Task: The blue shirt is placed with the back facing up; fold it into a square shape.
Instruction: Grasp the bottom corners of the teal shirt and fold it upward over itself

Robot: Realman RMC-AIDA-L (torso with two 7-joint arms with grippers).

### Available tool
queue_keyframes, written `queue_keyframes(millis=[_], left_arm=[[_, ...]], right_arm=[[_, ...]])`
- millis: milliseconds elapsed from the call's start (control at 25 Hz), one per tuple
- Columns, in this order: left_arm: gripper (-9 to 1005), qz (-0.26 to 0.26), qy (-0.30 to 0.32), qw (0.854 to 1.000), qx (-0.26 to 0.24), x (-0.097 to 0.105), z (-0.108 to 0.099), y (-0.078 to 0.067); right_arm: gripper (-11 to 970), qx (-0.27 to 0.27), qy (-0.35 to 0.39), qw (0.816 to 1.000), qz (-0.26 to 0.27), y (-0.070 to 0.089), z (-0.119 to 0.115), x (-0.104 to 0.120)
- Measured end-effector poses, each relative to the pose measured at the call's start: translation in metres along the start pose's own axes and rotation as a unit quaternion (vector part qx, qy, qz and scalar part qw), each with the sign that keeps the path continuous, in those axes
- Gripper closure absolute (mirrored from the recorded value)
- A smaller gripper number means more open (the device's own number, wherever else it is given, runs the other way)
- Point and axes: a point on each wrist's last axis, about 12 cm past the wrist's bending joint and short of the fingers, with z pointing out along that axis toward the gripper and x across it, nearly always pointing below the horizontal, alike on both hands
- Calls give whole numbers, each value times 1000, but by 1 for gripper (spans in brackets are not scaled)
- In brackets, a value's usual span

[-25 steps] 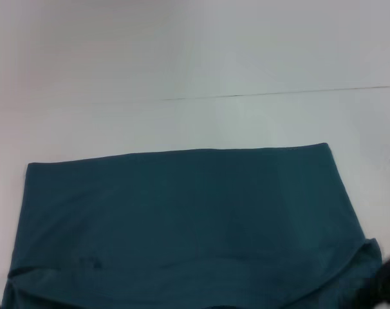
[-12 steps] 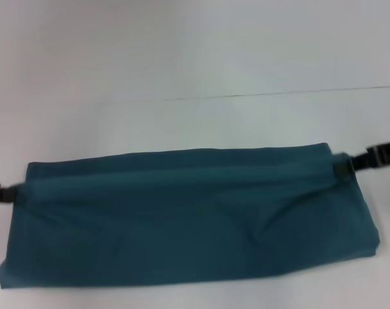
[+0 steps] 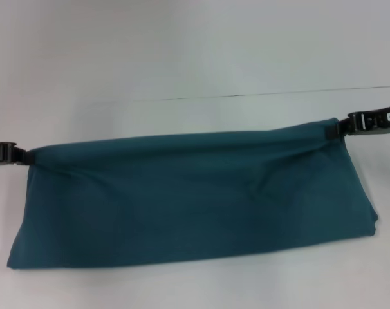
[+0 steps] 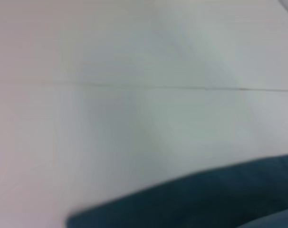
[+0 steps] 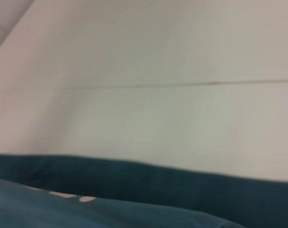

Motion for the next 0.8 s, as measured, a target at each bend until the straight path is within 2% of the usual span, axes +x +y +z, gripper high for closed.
queue_keyframes(millis=[280,520,800], left_arm=[[945,22,-16,999,-44,-3,18,-2],[940,27,-17,998,-62,0,31,0],[934,13,-36,995,-95,2,33,11]], right_arm=[[878,23,-13,1000,3,1,25,-3],[878,34,-14,999,4,3,42,-2],[856,53,-27,998,21,0,49,-1]])
